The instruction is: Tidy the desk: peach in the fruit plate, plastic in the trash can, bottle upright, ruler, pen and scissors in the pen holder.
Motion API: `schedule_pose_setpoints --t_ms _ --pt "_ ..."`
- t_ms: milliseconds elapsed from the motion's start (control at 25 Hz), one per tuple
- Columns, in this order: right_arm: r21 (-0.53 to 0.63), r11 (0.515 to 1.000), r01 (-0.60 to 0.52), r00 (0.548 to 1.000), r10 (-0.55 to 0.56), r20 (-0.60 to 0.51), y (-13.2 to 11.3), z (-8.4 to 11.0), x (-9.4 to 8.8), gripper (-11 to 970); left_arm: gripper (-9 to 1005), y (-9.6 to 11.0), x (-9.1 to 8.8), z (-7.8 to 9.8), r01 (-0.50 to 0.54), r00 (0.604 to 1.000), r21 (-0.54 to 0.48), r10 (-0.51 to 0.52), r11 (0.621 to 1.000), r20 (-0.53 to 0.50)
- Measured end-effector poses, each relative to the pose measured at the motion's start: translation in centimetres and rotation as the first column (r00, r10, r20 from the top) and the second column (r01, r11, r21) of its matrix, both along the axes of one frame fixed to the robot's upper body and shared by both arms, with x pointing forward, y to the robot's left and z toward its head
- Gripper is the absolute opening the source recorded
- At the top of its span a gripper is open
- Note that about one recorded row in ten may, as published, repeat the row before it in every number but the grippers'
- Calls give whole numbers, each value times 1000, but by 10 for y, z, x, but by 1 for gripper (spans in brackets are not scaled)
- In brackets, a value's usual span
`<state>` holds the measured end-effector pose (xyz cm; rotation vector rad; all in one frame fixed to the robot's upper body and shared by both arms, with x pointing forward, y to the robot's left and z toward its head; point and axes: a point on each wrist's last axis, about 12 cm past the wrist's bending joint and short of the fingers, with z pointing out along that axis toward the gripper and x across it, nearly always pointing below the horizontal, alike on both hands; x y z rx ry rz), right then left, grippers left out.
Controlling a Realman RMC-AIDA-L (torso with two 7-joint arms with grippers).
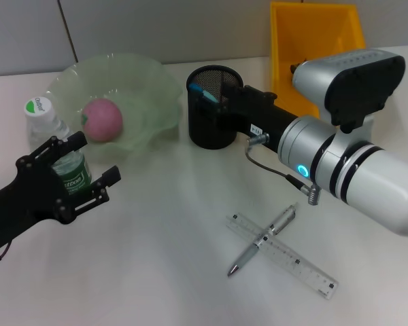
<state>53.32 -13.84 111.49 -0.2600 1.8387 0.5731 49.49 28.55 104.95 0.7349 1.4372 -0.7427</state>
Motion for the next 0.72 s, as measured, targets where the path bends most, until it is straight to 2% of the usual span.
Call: schedule_pose_setpoints --t_ms 240,280,320,360,440,480,520,560,600,680,720 --pt "42 999 -19 1000 19 5 5 17 3 581 844 -1 5 2 -5 1000 5 5 1000 4" --pt "87 996 -25 999 27 -20 3 30 6 581 844 -1 5 3 -3 1000 -1 3 1000 6" --pt "87 996 -25 999 27 -20 3 30 6 581 844 -1 4 4 4 1000 -14 -4 1000 7" --pt "133 990 -35 998 43 -55 -2 47 12 580 844 -1 4 5 8 1000 -21 -7 1000 7" --pt "159 986 -41 995 55 -82 -6 54 15 580 844 0 4 7 10 1000 -35 -10 999 8" --pt "210 976 -54 987 85 -139 -14 66 21 580 844 2 5 9 9 1000 -38 -9 999 14" --pt "210 976 -54 987 85 -139 -14 66 21 580 844 2 5 9 9 1000 -38 -9 999 14" --pt "245 966 -84 975 130 -179 -22 76 25 579 844 4 3 10 9 1000 -31 -9 999 22" --pt "245 966 -84 975 130 -179 -22 76 25 579 844 4 3 10 9 1000 -31 -9 999 22" --pt "277 943 -185 949 244 -200 -31 88 27 579 844 8 -1 11 8 999 -34 -7 999 33" --pt "277 943 -185 949 244 -200 -31 88 27 578 844 8 -1 11 8 999 -34 -7 999 33"
